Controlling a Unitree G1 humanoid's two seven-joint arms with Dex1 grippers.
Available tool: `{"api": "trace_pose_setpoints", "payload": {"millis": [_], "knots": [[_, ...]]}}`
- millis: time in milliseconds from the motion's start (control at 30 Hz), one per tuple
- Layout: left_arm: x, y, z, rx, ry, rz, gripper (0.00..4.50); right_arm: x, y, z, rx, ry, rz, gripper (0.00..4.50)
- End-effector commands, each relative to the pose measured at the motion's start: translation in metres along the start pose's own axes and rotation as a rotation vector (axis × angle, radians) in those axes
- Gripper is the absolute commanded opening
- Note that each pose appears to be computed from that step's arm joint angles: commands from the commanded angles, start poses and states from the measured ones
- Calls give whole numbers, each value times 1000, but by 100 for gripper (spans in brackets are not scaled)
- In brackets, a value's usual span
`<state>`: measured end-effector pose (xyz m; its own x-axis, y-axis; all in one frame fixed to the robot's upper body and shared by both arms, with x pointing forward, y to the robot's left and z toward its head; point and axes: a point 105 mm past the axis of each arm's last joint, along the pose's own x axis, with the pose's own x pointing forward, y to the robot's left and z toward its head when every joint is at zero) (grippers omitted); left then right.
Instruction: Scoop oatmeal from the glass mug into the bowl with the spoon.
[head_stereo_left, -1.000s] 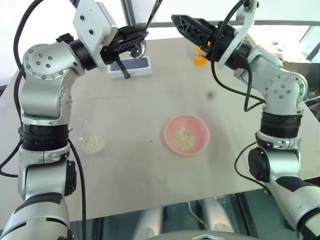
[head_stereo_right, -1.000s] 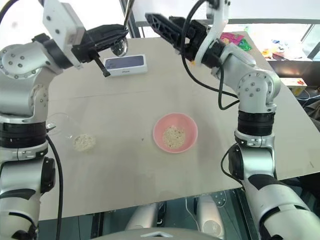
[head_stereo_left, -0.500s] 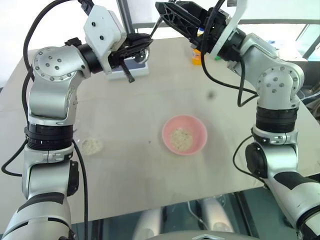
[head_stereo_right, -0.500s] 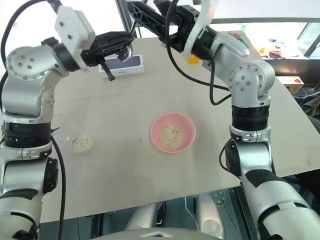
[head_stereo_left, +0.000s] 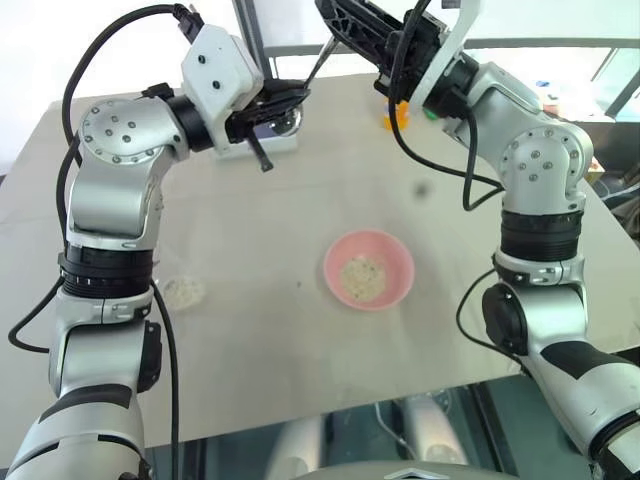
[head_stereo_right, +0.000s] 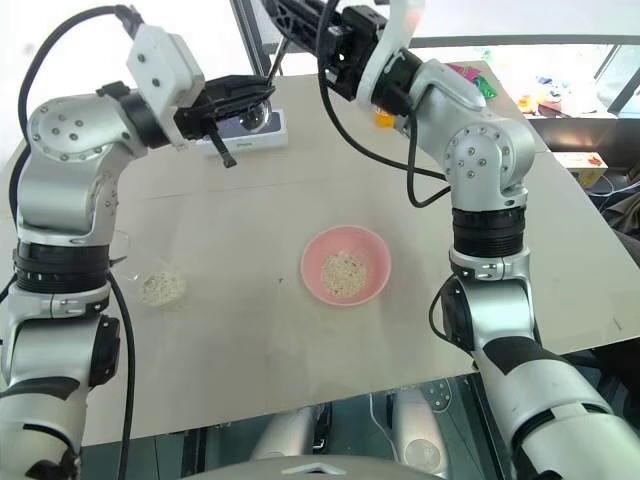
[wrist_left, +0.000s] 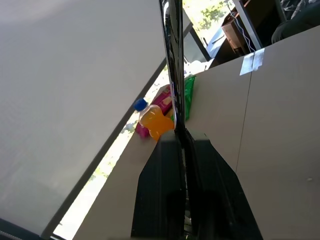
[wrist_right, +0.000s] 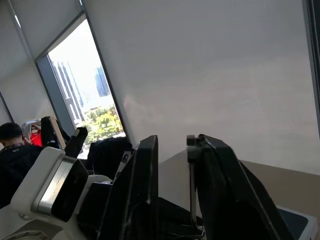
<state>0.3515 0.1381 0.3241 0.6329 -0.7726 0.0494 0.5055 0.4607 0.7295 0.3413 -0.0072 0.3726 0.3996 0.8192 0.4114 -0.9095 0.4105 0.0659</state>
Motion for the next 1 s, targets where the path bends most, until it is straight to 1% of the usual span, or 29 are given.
{"api": "trace_pose_setpoints", "payload": {"millis": [33,133,300,367,400,433,500,600,667,733,800,867,933,1000], "knots": [[-3,9,19,56,-54,29,0,1,10,17,-34,-47,48,4],[-2,10,22,51,-76,35,0,-1,7,16,-34,-44,36,4],[-2,7,36,23,-154,34,0,-3,-2,16,-29,-40,-7,4],[-4,11,40,18,-177,51,64,-3,-6,20,-16,-52,-24,0],[-5,12,42,26,-189,63,109,-3,-8,21,-8,-59,-33,0],[-6,15,45,31,-203,83,136,-4,-10,24,6,-72,-45,0],[-8,18,51,46,-235,110,227,-5,-15,28,31,-90,-66,0],[-16,23,61,46,-292,143,227,-15,-35,34,85,-132,-141,0],[-25,26,67,12,-326,159,227,-25,-55,37,122,-156,-226,0],[-42,33,75,-55,-385,212,227,-39,-78,38,149,-163,-333,0],[-69,46,83,-104,-422,348,227,-60,-104,35,140,-145,-455,0],[-93,58,84,-137,-424,484,227,-75,-117,35,132,-141,-506,0],[-121,68,77,-164,-388,618,227,-87,-126,36,130,-146,-543,0],[-150,69,66,-200,-346,700,227,-98,-135,38,119,-150,-583,0]]}}
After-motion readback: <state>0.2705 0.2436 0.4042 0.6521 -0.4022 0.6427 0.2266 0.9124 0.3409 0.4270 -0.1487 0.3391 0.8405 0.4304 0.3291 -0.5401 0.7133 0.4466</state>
